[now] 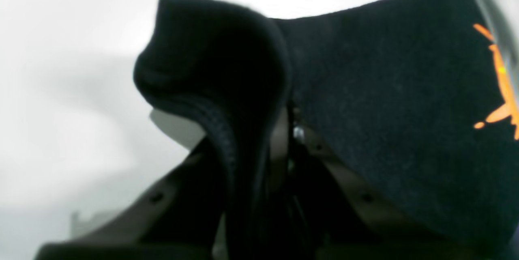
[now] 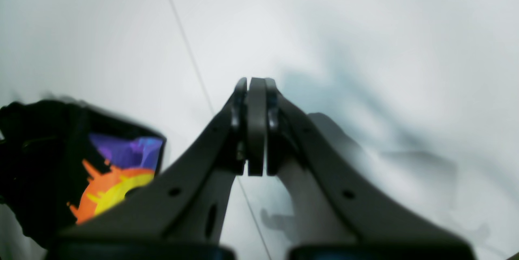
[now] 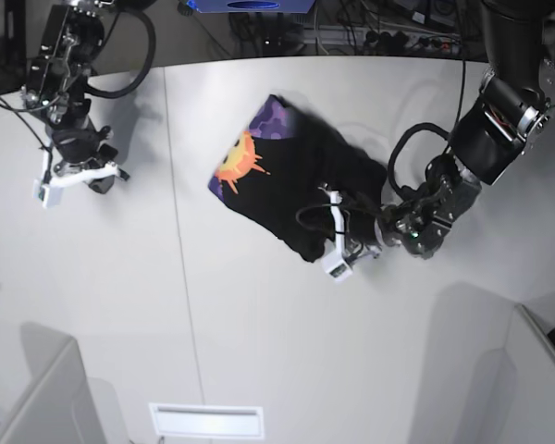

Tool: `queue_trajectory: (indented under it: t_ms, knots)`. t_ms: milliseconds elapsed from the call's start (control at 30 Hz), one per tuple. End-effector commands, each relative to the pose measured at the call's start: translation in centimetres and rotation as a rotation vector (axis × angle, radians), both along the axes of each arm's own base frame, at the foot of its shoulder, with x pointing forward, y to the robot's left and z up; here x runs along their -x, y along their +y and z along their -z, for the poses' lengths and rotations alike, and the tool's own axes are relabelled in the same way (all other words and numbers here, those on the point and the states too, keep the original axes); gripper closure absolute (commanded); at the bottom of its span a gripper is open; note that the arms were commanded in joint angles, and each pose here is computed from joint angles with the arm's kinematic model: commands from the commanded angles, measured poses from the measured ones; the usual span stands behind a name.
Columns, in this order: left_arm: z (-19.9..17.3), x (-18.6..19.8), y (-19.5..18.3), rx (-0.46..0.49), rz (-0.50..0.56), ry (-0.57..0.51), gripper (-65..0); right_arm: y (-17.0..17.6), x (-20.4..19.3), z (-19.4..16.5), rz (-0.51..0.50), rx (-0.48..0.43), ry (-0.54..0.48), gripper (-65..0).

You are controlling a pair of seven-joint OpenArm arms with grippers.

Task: Fold the T-shirt properly
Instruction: 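Press and straighten the folded bundle with the left gripper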

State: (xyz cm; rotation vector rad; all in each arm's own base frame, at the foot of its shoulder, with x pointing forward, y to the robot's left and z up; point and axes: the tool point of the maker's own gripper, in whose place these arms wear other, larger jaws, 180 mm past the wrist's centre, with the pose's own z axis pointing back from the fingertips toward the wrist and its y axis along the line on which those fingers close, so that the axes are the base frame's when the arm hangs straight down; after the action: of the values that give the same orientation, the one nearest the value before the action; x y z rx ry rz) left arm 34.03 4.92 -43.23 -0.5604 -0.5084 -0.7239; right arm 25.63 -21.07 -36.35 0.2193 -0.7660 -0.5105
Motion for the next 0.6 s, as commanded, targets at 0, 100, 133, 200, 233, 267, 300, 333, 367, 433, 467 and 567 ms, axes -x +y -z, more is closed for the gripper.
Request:
queue_trajectory:
  t_ms: [0, 100, 133, 200, 233, 267, 300, 333, 367, 433, 467, 567]
  knots:
    - [0.6, 0.0, 1.0, -0.097, 0.047, 0.001, 0.0, -0.6, -0.4, -0.9, 0.009, 0.014, -0.035, 0.0]
    - [0.2, -0.4, 0.5, -0.142, 0.118, -0.022, 0.0, -0.9, 0.5, -0.4, 0.030, 0.008, -0.016, 0.0]
    - [0.0, -0.5, 0.4, -0.151, 0.134, -0.030, 0.0, -1.0, 0.8, -0.2, 0.043, 0.003, -0.011, 0.0]
    - [-0.7, -0.7, -0.3, -0.164, 0.182, -0.055, 0.0, -1.3, 1.3, 0.1, 0.074, -0.009, -0.005, 0.0]
    - [-1.0, -0.8, -0.6, -0.174, 0.207, -0.073, 0.0, -1.4, 1.7, 0.3, 0.086, -0.012, 0.003, 0.0]
    - [-1.3, -0.8, -0.9, -0.192, 0.241, -0.101, 0.0, -1.5, 2.0, 0.5, 0.093, -0.014, 0.010, 0.0]
    - [-1.5, -0.9, -1.1, -0.210, 0.269, -0.127, 0.0, -1.4, 2.2, 0.7, 0.097, -0.019, 0.015, 0.0]
    - [-1.6, -0.8, -1.2, -0.233, 0.306, -0.154, 0.0, -1.3, 2.4, 0.9, 0.098, -0.023, 0.021, 0.0]
    - [-1.6, -0.4, -1.5, -0.249, 0.358, -0.176, 0.0, -1.2, 2.7, 1.1, 0.099, -0.024, 0.029, 0.0]
    - [-1.5, 0.4, -1.7, -0.281, 0.459, -0.209, 0.0, -1.2, 3.1, 1.3, 0.098, -0.026, 0.040, 0.0]
    - [-1.2, 1.2, -2.3, -0.288, 0.518, -0.218, 0.0, -1.2, 3.3, 1.4, 0.098, -0.026, 0.044, 0.0]
    - [-0.5, 2.1, -2.8, -0.336, 0.638, -0.247, 0.0, -1.1, 4.0, 1.8, 0.097, -0.025, 0.063, 0.0]
